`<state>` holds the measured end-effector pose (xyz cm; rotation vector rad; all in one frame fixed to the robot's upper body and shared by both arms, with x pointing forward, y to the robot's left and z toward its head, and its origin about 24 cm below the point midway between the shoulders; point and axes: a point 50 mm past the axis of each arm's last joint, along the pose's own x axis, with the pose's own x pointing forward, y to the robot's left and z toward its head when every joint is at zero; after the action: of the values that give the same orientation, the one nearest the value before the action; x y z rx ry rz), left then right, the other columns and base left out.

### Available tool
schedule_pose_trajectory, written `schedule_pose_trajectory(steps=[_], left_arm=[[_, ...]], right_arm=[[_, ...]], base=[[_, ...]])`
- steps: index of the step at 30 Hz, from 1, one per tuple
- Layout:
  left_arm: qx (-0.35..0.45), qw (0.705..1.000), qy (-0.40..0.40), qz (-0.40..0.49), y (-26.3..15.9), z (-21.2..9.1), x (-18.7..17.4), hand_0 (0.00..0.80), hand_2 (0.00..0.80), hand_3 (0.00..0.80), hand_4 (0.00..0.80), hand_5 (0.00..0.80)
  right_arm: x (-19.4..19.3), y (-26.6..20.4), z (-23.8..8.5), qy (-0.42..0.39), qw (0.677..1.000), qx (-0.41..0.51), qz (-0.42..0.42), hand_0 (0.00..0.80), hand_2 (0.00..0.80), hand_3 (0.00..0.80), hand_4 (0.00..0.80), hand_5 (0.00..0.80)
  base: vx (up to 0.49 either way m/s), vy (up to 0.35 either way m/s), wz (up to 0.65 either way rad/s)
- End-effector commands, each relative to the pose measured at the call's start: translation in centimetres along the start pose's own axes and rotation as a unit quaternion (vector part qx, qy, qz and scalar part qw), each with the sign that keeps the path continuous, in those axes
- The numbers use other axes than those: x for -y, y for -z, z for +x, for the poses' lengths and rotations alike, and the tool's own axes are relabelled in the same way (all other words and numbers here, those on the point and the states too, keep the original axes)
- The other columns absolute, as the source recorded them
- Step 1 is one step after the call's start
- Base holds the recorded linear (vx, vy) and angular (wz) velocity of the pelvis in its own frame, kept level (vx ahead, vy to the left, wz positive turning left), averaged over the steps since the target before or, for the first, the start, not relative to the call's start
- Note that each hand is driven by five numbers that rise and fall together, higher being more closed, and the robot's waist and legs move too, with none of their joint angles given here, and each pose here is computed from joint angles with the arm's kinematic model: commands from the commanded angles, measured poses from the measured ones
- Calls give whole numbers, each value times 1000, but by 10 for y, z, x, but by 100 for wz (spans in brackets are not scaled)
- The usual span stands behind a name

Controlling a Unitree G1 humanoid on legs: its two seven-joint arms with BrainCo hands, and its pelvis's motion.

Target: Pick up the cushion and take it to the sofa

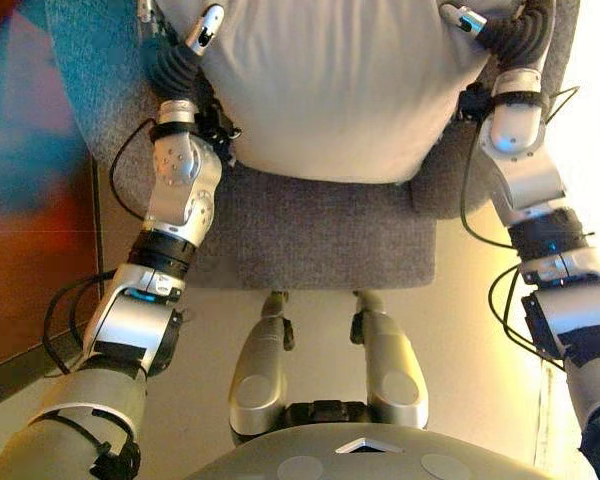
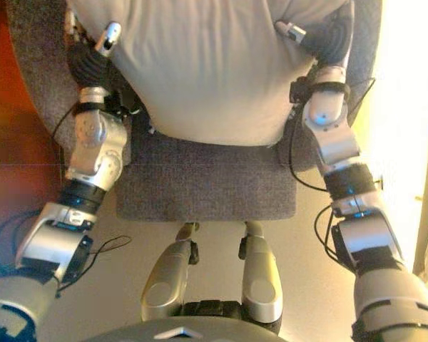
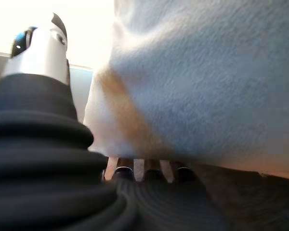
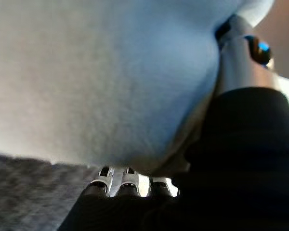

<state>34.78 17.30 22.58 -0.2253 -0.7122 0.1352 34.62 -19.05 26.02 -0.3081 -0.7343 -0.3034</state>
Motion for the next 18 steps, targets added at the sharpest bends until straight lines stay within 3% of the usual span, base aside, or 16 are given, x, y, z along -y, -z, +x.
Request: schedule_pose_trajectory(steps=[1, 11, 18], left_arm=[[178, 984, 17, -14, -56, -1, 3, 0, 0, 0, 0, 0], [201, 979, -15, -7, -68, -6, -21, 0, 0, 0, 0, 0], [189, 982, 3, 1, -64, -11, -22, 0, 0, 0, 0, 0]], right_arm=[[11, -65, 0, 36, 978, 203, 24, 0, 0, 0, 0, 0], [42, -72, 2, 96, 963, 250, -27, 0, 0, 0, 0, 0], [44, -69, -1, 84, 965, 246, -28, 0, 0, 0, 0, 0]], base=[[48, 25, 3], [24, 29, 4], [3, 5, 0]])
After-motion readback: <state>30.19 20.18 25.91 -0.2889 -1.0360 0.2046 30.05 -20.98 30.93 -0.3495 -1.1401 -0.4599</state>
